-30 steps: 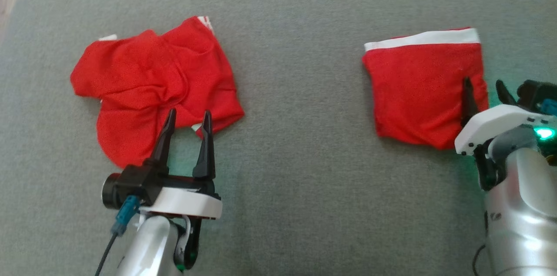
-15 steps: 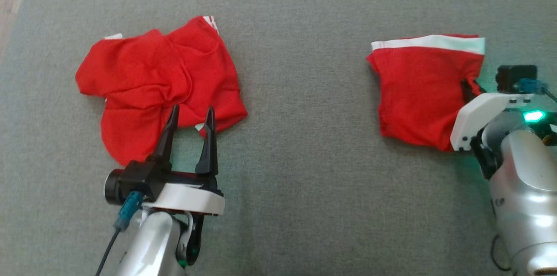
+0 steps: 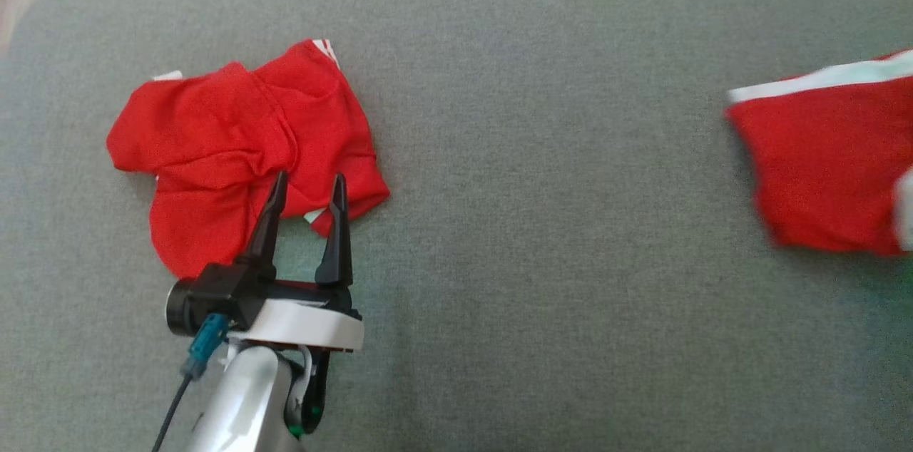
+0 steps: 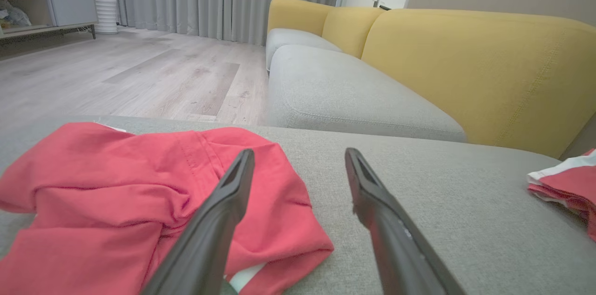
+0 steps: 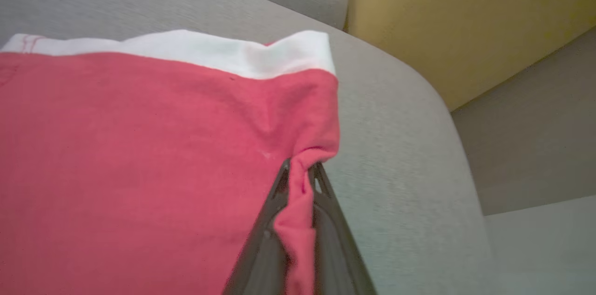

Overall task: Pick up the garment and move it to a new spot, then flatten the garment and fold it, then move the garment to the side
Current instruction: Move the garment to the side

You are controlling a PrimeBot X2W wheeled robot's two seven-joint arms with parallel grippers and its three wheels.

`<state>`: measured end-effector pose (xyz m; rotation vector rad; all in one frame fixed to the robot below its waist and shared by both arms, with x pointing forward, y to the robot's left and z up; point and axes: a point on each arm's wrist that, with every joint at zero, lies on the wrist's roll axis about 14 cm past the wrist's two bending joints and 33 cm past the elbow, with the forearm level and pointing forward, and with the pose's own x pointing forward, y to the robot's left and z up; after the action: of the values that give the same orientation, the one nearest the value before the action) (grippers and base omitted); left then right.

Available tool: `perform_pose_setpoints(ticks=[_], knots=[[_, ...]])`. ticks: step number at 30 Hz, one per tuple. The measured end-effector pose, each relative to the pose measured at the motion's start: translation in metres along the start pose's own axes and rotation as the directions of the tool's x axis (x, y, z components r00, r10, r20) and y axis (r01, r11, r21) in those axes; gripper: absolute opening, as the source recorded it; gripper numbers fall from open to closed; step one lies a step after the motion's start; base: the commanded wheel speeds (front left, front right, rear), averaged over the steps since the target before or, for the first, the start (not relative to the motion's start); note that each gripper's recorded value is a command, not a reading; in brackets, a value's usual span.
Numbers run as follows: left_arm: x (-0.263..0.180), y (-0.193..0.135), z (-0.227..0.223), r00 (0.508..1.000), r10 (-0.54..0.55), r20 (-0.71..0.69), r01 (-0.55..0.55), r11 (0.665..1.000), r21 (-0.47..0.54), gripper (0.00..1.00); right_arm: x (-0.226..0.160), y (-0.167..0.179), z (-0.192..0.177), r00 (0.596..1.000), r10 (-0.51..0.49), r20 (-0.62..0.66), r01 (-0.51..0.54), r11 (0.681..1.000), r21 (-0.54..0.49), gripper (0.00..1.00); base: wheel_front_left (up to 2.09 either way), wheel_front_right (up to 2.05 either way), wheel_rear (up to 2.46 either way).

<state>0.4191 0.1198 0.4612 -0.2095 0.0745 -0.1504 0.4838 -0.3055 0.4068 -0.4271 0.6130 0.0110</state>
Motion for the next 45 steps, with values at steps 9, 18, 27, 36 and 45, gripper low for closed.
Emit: perform_pose_setpoints(ticks=[9, 18, 27, 36, 45], knots=[[0.001, 0.014, -0.014, 0.999, 0.031, -0.038, -0.031, 1.000, -0.002, 1.00, 0.001, -0.083, -0.012, 0.987, -0.160, -0.004, 0.159, 0.984, -0.079, 0.00, 0.00, 0.00, 0.00], [0.000, 0.016, -0.011, 0.999, 0.039, -0.031, -0.039, 0.999, 0.001, 1.00, 0.000, -0.088, -0.019, 0.982, -0.187, -0.020, 0.186, 0.981, -0.057, 0.00, 0.00, 0.00, 0.00], [-0.002, 0.011, 0.005, 1.000, 0.028, 0.014, -0.028, 1.000, 0.004, 1.00, -0.013, -0.079, 0.008, 0.977, -0.202, 0.073, 0.200, 0.979, 0.029, 1.00, 0.00, 0.00, 0.00], [-0.022, 0.009, 0.041, 0.993, 0.036, 0.116, -0.042, 0.998, 0.050, 1.00, -0.063, -0.042, 0.120, 0.875, -0.188, 0.447, 0.115, 0.976, 0.185, 1.00, 0.00, 0.00, 0.00], [-0.045, 0.011, 0.068, 0.978, 0.052, 0.200, -0.062, 0.997, 0.043, 1.00, -0.143, 0.014, 0.197, 0.668, -0.176, 0.723, -0.113, 0.936, 0.333, 1.00, 0.00, 0.00, 0.00]])
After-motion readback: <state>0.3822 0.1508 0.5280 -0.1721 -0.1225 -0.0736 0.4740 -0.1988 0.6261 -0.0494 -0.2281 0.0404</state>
